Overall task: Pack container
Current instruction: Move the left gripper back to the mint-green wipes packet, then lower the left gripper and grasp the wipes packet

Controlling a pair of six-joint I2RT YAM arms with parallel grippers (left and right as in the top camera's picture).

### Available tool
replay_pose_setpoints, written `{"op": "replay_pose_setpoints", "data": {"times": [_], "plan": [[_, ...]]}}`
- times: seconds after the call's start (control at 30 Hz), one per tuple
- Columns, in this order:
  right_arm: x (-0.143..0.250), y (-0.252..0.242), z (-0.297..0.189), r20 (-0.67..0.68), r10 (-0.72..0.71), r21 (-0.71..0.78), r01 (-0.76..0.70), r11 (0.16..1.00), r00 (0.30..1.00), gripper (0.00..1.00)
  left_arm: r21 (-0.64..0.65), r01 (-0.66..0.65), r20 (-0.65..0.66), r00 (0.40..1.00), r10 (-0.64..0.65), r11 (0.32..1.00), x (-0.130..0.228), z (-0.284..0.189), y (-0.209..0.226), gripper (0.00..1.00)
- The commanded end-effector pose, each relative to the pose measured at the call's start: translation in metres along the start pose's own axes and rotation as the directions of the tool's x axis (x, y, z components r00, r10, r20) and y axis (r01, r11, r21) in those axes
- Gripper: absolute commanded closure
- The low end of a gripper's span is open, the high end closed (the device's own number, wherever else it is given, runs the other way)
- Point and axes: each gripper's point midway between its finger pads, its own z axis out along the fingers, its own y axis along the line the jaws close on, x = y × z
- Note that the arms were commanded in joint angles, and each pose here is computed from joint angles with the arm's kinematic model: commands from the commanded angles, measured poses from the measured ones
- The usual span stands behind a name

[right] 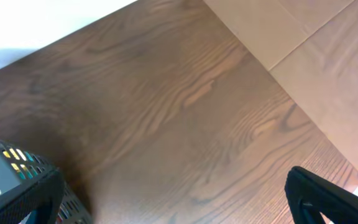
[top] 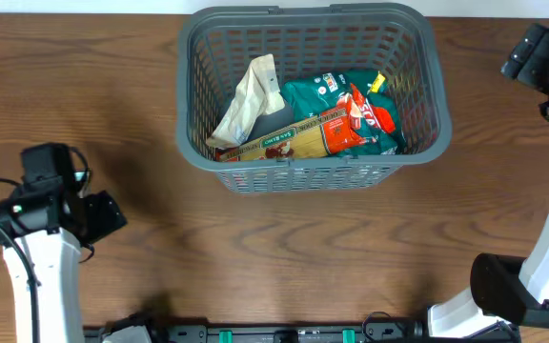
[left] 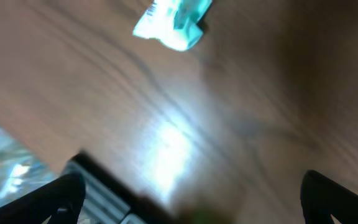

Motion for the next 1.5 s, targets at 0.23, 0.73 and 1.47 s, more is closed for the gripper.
{"op": "replay_pose_setpoints", "data": {"times": [0.23, 0.73, 1.47], "plan": [[-0.002, -0.004, -0.004, 0.014, 0.021, 0.007, -0.021, 1.0, 1.0, 0.01, 0.118, -0.032, 0.024, 0.999, 0.029, 0.993, -0.045, 0.04, 0.017, 0.02], [-0.002, -0.004, -0.004, 0.015, 0.021, 0.006, -0.021, 1.0, 1.0, 0.01, 0.18, -0.248, 0.042, 0.969, 0.245, 0.952, -0.075, 0.098, 0.0, 0.01], [-0.002, -0.004, -0.004, 0.015, 0.021, 0.006, -0.021, 1.0, 1.0, 0.01, 0.115, -0.218, 0.027, 0.976, 0.217, 0.969, -0.091, 0.143, 0.018, 0.01]]}}
